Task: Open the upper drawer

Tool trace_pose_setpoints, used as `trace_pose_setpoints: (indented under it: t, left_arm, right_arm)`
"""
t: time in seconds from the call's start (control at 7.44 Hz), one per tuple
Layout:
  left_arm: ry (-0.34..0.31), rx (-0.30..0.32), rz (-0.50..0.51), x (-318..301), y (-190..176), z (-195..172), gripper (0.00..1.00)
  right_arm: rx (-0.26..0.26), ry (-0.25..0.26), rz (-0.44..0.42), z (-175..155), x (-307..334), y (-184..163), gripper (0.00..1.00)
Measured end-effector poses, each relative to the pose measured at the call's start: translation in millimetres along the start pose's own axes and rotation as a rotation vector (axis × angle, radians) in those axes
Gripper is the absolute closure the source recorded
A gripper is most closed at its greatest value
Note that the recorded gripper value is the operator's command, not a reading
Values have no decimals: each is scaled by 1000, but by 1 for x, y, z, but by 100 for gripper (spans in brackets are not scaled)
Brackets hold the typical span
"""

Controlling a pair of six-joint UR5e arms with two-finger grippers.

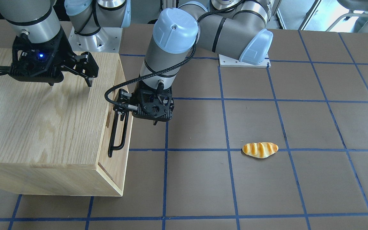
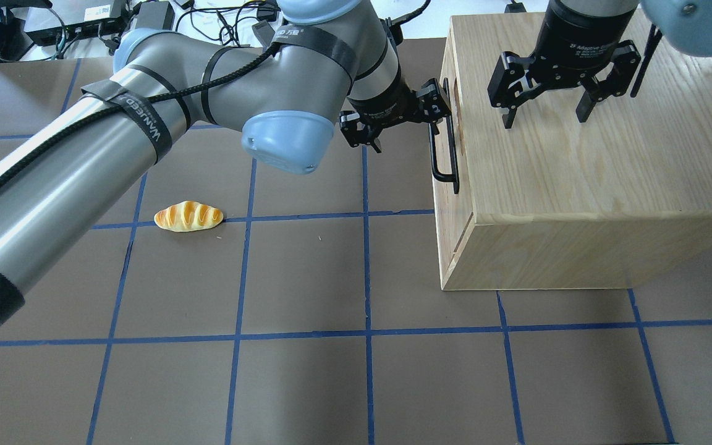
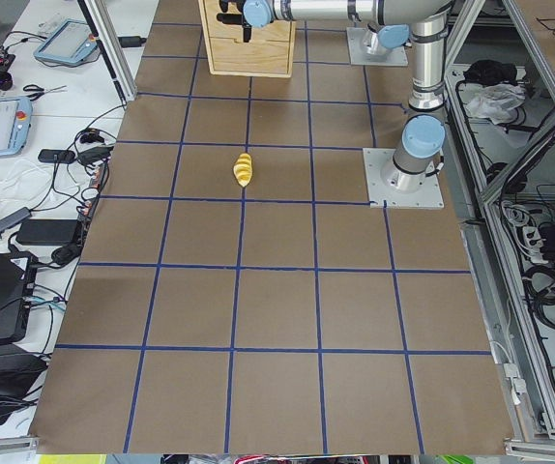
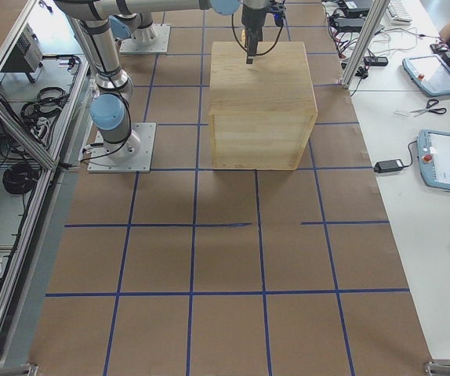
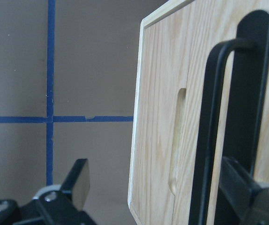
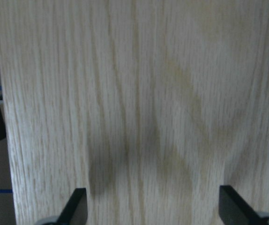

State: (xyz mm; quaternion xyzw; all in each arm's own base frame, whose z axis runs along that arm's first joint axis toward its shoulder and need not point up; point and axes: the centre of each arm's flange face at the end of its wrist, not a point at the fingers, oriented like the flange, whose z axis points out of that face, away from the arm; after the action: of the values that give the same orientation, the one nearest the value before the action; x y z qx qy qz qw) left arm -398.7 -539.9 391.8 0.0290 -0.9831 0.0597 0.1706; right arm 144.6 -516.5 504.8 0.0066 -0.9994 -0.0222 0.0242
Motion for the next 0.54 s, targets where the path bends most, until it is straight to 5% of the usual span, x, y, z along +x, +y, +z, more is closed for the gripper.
trace_pose_setpoints:
  t: [0.54]
  left_arm:
    - [2,2,34,0,-4,13,0]
  right_arm:
    - [0,0,0,0,0,0,0]
